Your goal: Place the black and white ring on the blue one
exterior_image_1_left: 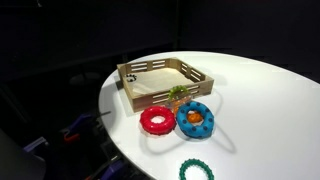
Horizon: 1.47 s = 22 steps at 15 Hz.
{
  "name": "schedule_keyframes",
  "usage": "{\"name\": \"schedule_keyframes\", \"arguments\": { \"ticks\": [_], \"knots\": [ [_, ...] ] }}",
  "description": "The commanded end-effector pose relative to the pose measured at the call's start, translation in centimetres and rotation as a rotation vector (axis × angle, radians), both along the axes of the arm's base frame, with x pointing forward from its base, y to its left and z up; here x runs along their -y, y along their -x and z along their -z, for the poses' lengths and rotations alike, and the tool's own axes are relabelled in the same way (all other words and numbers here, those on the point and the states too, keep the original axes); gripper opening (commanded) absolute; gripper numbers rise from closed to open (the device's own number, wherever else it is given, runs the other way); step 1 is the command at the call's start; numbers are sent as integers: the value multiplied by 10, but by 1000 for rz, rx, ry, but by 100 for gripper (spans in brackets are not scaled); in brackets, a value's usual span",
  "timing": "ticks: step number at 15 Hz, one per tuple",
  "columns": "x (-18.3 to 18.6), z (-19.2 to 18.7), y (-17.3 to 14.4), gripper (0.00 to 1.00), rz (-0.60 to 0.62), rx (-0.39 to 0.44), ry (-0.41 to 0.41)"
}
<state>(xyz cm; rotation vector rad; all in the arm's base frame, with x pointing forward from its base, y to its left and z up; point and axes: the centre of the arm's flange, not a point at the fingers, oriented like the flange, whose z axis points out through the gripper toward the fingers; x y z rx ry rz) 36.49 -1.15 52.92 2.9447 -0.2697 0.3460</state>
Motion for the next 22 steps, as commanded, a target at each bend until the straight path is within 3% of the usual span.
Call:
{"name": "schedule_keyframes", "arguments": {
  "ticks": [1,5,10,22],
  "knots": [
    [-13,8,-27,100,1,19,-103],
    [-20,31,-39,100,-19,-33,-181],
    [-36,68,-45,100,-40,-109,-211],
    [-37,90,-51,100,-43,-154,-192]
  ]
}}
